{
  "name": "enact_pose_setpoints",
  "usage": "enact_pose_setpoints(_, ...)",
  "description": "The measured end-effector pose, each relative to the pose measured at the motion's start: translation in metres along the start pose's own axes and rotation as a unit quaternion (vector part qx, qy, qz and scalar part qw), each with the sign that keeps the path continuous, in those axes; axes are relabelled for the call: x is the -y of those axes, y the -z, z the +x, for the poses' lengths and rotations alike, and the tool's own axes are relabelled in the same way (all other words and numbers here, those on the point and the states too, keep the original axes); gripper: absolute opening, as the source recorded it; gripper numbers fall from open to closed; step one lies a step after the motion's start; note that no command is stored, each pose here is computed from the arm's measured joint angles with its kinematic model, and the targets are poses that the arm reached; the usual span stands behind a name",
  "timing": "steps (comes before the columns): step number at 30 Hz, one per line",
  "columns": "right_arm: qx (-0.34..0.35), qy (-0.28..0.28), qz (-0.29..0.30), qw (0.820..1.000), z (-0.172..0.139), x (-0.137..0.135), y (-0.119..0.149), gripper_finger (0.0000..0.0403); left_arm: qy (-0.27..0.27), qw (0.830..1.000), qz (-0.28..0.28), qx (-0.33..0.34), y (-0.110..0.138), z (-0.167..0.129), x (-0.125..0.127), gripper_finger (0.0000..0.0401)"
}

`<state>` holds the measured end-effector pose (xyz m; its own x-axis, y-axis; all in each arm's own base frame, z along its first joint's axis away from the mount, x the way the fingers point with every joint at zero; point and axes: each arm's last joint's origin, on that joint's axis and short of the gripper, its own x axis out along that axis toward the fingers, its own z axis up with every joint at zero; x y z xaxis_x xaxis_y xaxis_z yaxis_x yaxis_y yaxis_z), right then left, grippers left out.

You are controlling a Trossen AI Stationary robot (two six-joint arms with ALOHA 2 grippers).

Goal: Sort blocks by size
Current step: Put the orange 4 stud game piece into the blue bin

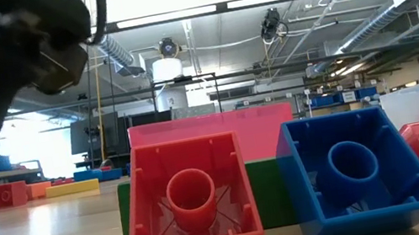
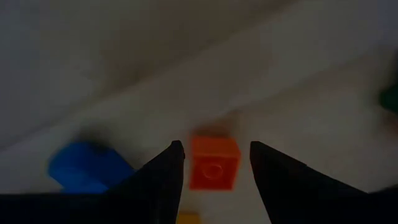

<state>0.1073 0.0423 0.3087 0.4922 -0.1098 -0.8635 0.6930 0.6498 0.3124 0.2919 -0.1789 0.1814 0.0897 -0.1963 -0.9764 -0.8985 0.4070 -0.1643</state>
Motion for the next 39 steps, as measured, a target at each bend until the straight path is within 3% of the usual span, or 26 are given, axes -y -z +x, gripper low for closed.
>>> enact_pose_setpoints(25,0.002,-0.005,-0.004,1.000,0.000,-0.001,0.000,0.0196,-0.024,0.999,0.015,-0.027,0.020,0.037,0.004,0.0193)
enact_pose_setpoints(39,0.001,-0.011,-0.006,1.000,0.000,-0.002,-0.001,0.0196,-0.021,0.996,0.044,-0.071,0.024,0.038,0.005,0.0193)
